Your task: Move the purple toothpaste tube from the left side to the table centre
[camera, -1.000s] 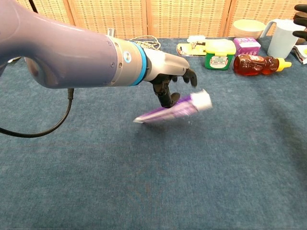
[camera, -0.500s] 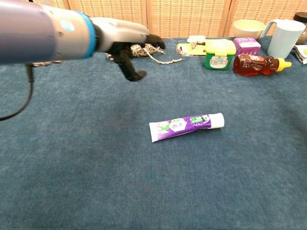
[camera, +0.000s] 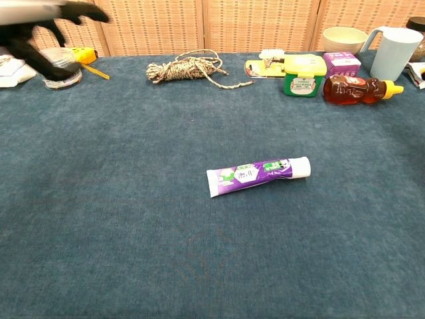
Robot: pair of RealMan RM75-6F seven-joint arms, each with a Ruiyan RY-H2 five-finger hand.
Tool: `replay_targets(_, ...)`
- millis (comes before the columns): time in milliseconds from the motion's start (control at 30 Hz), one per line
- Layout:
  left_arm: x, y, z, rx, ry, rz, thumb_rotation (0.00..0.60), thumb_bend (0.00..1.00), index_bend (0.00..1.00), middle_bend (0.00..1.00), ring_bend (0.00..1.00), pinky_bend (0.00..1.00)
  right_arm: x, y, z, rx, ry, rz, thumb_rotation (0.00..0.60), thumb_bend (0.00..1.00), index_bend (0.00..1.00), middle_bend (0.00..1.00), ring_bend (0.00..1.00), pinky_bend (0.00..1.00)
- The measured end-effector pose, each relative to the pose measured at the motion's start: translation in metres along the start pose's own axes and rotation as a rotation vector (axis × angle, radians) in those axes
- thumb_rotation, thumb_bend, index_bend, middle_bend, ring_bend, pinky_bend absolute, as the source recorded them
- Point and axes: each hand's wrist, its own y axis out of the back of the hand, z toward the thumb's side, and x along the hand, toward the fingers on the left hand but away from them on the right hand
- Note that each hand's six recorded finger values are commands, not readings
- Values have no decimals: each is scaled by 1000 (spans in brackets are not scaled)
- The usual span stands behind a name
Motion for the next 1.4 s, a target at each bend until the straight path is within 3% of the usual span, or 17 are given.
replay_targets(167,-29,9,-48,-10,82,47,600,503,64,44,79,165,5,12,-8,92,-12,11,600,183,0,0,0,0)
replay_targets(433,-67,10,-100,-45,182,129,600,503,192,124,147,205,17,29,-21,330,-18,34,600,192,0,0,0,0)
replay_targets(700,-101,-1,-129,-77,207,172,600,503,214,145,163,213,37,43,-29,583,-3,6,600,192,0,0,0,0)
replay_targets(833,-117,-11,-135,-90,202,169,600,503,223,156,170,213,49,48,-29,655,-2,-11,600,192,0,0,0,0)
replay_targets(1233,-160,-27,-153,-129,256,182,600,503,232,161,181,213,99,65,-34,716,-71,-49,600,192,0,0,0,0)
replay_targets(1400,-161,-27,-153,-147,252,185,600,503,232,161,181,213,105,66,-34,710,-75,-44,600,192,0,0,0,0)
